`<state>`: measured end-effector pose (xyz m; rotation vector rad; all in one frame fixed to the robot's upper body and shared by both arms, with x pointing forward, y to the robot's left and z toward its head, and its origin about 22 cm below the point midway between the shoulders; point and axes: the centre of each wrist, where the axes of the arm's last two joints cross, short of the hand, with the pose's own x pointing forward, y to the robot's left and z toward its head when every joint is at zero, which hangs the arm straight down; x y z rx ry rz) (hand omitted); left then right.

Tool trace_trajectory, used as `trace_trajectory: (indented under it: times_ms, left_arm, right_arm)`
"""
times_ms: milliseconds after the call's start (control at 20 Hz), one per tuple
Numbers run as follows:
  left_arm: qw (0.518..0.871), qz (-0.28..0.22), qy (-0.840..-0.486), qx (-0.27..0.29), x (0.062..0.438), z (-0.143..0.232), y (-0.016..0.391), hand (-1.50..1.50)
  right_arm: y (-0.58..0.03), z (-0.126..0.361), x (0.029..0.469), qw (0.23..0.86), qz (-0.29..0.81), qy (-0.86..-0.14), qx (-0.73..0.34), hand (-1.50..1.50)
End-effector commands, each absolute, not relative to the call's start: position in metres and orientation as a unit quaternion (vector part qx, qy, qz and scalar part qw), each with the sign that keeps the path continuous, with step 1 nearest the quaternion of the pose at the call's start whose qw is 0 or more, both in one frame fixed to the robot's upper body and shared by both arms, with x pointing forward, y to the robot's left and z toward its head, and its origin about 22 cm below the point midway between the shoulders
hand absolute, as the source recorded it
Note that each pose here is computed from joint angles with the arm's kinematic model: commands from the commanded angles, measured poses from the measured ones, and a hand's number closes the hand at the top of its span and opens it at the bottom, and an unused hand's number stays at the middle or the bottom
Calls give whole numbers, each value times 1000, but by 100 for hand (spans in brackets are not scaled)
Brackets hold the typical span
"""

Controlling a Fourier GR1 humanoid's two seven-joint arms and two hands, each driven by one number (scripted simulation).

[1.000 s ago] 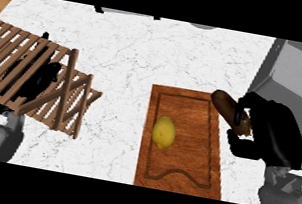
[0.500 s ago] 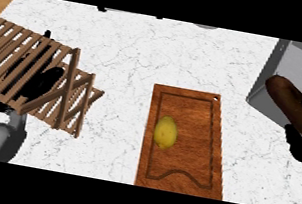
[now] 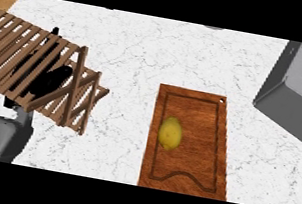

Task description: Pick the sweet potato from the cutting board and place it in the cardboard box

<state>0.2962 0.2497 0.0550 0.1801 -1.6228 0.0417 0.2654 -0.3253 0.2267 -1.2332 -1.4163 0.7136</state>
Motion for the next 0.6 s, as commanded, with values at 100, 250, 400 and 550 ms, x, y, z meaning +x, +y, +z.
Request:
trace_trajectory:
  times_ms: [100,250,400,550]
  left_arm:
    - [752,16,-646,125,270,0,261,0]
    - [753,17,-646,122,268,-10,254,0]
    - [754,14,-646,116,281,4,264,0]
    - [754,6,-647,113,277,-3,251,0]
  right_arm:
    - [-368,219,291,560,269,-602,-501,150]
    - [-394,219,297,556,278,-597,-507,150]
    - [-409,194,312,566,268,-592,-508,150]
    - [-420,183,319,557,288,-570,-531,150]
